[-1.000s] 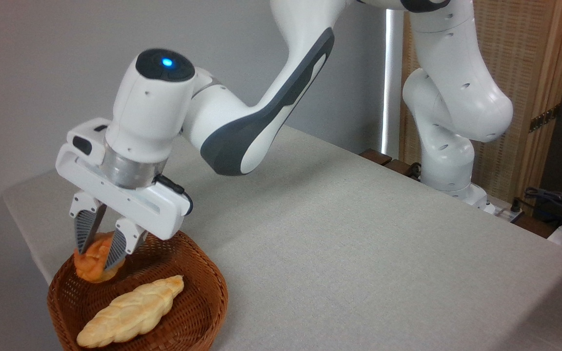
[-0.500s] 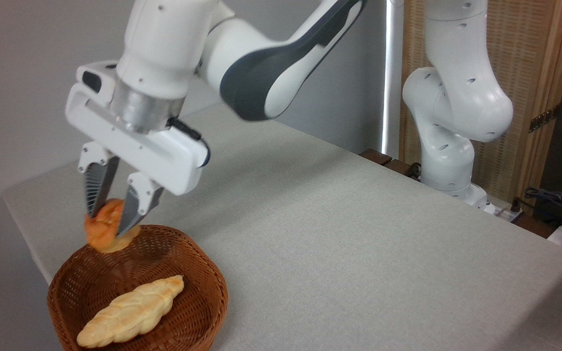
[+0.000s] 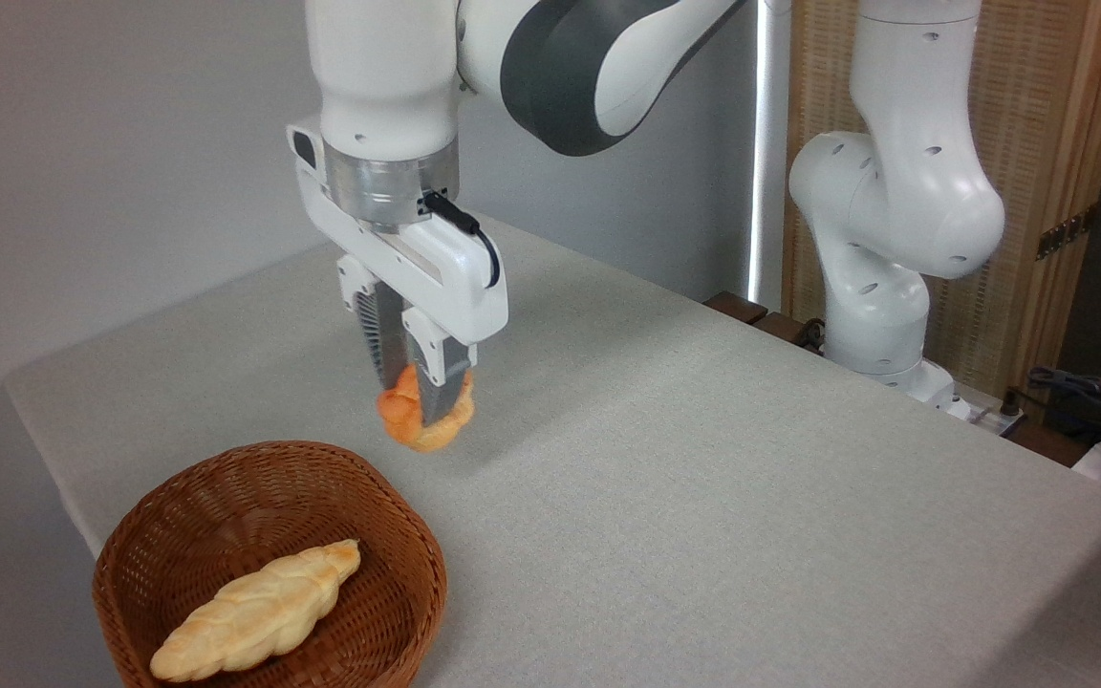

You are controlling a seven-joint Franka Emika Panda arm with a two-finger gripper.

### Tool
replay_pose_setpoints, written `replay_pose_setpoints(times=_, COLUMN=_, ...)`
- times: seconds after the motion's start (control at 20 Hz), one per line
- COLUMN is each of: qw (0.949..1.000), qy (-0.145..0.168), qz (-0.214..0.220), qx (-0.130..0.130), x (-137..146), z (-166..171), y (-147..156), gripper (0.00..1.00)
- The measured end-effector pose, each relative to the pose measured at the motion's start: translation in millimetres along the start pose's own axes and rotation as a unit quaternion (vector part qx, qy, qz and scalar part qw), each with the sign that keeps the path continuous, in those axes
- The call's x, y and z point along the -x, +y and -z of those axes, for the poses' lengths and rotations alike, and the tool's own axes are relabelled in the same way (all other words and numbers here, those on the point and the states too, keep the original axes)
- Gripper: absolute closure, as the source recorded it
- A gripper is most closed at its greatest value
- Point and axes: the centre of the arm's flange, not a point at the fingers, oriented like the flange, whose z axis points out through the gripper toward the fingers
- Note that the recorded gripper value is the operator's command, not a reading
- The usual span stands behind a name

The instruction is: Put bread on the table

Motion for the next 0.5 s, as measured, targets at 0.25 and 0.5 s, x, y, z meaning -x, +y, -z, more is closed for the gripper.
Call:
replay_pose_setpoints(times=0.25, qw=0.9978, qy=-0.053, qz=-0.039, qx=-0.002, x=-11, z=-39, y=34, gripper=0.39)
replay_pose_setpoints(times=0.5, qw=0.9970, qy=-0.076, qz=-0.014, qx=-0.007, x=-16, z=-57, y=37, gripper=0.00)
